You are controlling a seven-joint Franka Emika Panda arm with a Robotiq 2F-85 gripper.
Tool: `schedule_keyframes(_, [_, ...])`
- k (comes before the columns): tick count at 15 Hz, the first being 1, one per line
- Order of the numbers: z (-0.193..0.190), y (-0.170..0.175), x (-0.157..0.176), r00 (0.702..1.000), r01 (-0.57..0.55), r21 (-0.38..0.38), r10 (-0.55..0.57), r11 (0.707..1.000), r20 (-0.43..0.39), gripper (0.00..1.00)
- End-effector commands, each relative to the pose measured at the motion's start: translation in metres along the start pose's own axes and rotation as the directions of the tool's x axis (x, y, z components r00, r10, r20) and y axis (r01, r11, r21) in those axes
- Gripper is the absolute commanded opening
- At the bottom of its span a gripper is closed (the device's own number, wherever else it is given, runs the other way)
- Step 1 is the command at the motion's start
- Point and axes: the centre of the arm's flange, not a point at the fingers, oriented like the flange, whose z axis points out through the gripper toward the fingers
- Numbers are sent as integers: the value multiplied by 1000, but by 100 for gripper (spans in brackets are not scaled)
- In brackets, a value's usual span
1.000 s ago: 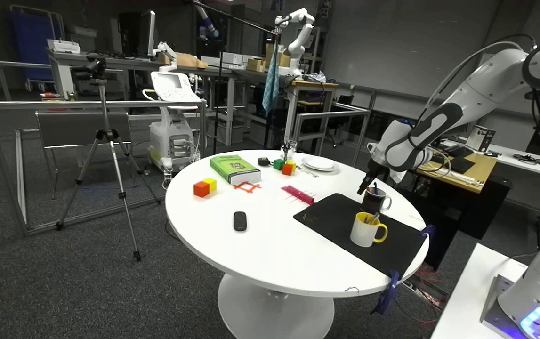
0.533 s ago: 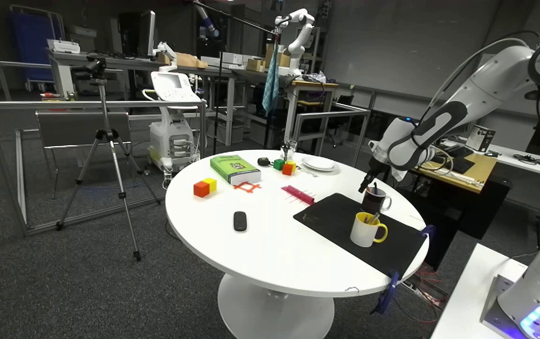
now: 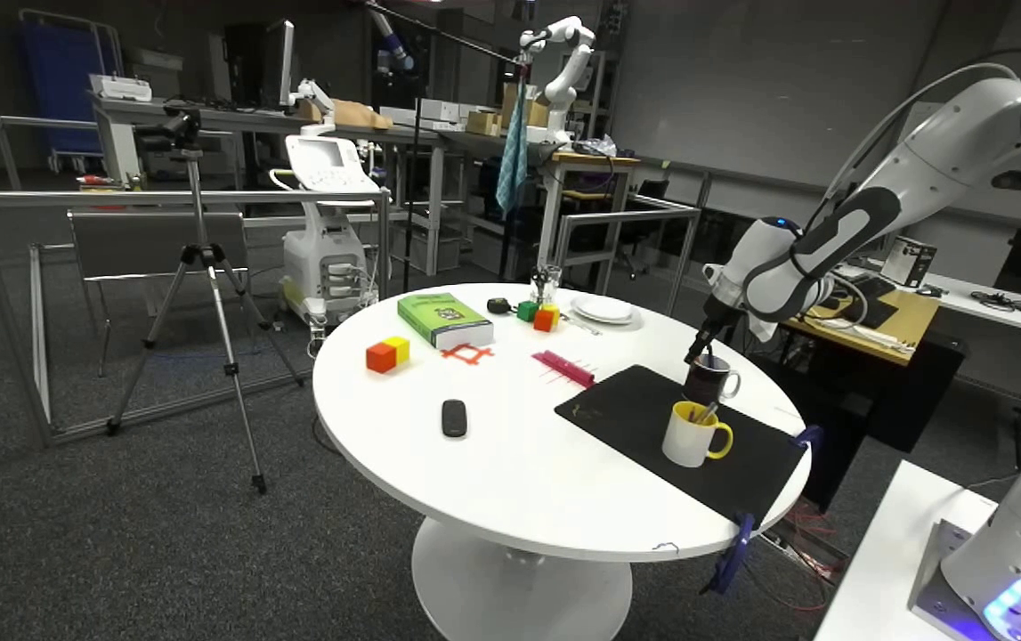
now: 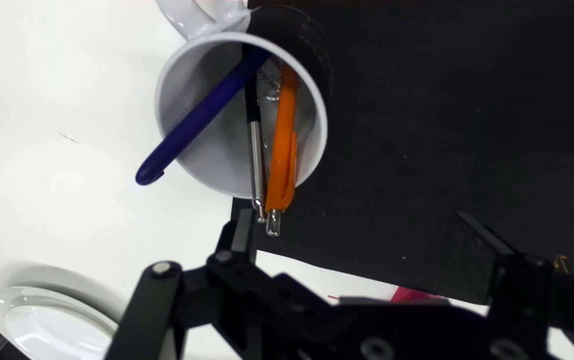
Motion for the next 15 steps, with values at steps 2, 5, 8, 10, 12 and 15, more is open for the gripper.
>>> schedule_keyframes(2, [-9, -6, -12, 1000, 15, -13, -15, 1000, 4, 100])
schedule_keyframes(5, [-7, -2, -10, 1000, 19, -11, -19, 1000, 6, 100])
schedule_keyframes(8, [-3, -1, -7, 1000, 26, -1, -26, 1000, 7, 100])
schedule_keyframes(10, [0, 0, -5, 1000, 26, 7, -26, 1000, 13, 100])
schedule_keyframes(12, [3, -1, -4, 1000, 26, 7, -26, 1000, 17, 100])
schedule_keyframes(15, [7, 1, -2, 1000, 19, 6, -19, 1000, 20, 100])
